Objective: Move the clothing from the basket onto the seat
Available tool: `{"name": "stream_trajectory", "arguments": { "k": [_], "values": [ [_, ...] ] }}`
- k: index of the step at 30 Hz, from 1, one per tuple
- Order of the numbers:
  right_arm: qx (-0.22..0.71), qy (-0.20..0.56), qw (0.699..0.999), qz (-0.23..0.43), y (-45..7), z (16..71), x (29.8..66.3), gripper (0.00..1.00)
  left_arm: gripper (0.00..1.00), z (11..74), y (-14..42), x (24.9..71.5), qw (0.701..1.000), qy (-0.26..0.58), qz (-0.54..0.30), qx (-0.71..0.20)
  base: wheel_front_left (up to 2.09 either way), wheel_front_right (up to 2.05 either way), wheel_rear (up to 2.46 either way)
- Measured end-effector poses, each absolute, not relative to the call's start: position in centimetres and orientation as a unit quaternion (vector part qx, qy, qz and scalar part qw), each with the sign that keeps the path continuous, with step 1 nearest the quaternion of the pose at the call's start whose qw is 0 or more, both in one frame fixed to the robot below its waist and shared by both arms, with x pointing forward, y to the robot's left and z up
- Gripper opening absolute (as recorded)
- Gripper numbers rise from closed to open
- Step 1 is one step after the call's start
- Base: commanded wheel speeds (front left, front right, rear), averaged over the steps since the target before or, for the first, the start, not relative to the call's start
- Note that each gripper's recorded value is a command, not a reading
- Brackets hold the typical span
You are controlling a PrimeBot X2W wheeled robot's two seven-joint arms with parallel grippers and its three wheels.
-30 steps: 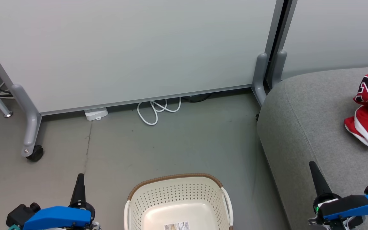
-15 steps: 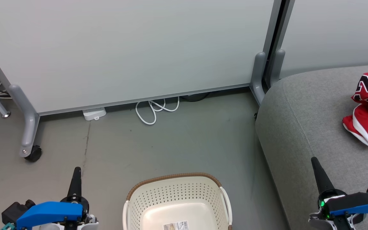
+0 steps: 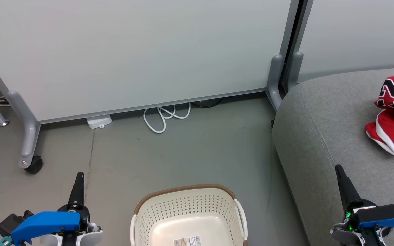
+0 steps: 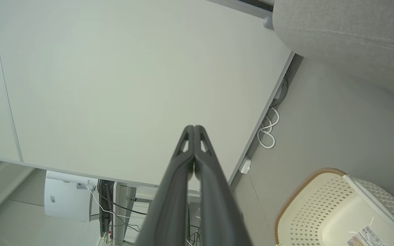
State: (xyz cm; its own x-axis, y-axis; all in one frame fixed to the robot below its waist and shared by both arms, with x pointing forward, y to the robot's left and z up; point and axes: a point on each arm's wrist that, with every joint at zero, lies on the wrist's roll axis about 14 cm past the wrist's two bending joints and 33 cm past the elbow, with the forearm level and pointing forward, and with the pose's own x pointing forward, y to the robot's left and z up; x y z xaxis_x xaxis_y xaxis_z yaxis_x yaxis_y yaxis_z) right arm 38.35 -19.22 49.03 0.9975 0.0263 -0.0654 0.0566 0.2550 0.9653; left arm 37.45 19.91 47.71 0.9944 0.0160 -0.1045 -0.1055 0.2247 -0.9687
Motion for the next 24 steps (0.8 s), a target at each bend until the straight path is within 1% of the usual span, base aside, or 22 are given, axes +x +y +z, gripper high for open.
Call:
{"name": "stream_trajectory", "arguments": {
  "k": [24],
  "values": [
    [0.679, 0.012, 0.734, -0.006, -19.8, 50.1, 38.7, 0.0, 0.0, 49.5, 19.9, 38.4, 0.731, 0.015, 0.017, -0.682, 0.0, 0.0, 0.0]
  ]
}}
